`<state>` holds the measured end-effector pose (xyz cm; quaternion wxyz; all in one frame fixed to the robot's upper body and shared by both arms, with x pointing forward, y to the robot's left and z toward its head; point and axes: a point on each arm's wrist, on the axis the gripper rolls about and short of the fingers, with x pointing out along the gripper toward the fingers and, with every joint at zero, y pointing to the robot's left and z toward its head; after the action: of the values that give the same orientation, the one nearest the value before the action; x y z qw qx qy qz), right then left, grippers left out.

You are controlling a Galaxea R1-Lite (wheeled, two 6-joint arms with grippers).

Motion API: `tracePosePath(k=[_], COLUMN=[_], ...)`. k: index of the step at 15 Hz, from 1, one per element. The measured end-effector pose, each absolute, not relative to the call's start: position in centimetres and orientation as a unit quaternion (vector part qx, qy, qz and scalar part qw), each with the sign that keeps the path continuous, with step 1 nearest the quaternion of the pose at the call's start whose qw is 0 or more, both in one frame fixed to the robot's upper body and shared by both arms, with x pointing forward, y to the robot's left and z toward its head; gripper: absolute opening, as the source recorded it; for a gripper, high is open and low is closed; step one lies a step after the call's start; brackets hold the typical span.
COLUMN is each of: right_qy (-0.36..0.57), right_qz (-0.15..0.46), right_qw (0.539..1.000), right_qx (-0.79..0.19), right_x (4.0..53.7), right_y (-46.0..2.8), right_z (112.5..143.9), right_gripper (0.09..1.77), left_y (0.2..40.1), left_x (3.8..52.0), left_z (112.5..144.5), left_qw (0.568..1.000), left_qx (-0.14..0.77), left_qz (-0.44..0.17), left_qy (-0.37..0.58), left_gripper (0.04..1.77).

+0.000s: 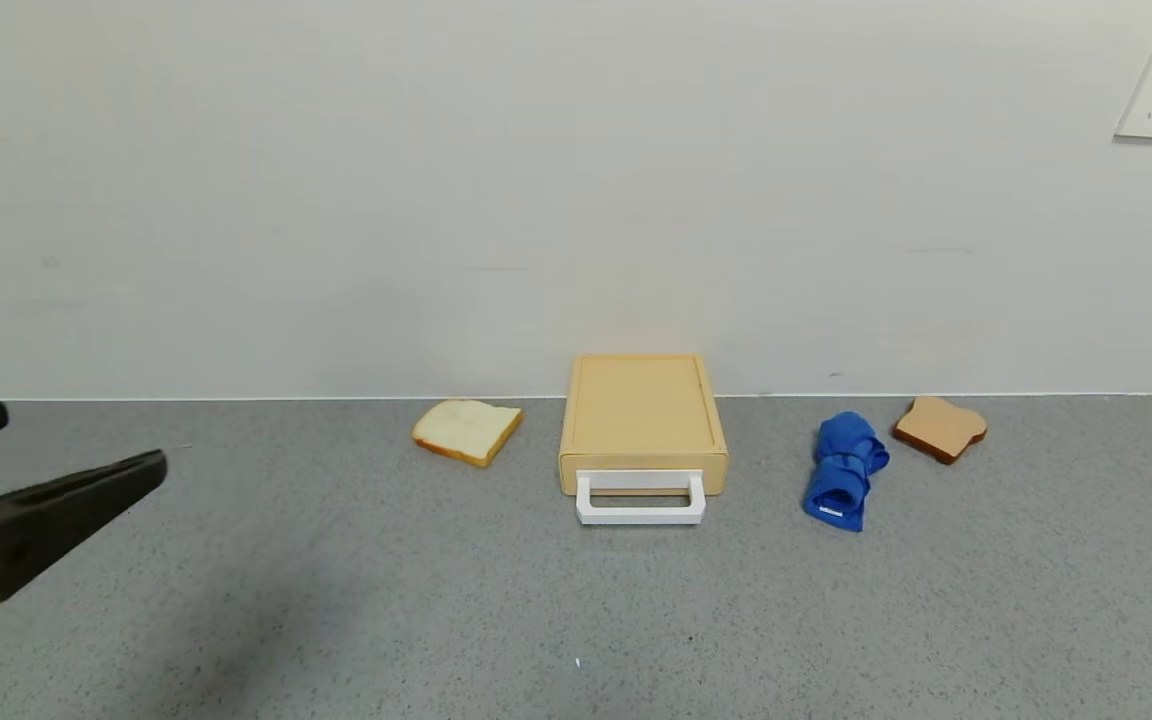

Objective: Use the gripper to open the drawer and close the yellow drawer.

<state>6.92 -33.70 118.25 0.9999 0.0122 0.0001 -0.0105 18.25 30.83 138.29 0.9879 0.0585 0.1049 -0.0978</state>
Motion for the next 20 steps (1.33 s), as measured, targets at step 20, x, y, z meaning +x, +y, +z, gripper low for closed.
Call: tracePosePath(k=[20], right_qy=[0.000], right_qz=[-0.011], right_qw=[1.000], right_qx=[0.012], right_x=[6.9], right_y=[-33.7], right_z=[118.3], right_gripper=[1.71], left_y=[33.4], left_x=[4.2], left_z=[129.6], left_qw=[0.998], left_qx=[0.038], left_qz=[0.024], left_qy=[-0.050], left_gripper=[1.73])
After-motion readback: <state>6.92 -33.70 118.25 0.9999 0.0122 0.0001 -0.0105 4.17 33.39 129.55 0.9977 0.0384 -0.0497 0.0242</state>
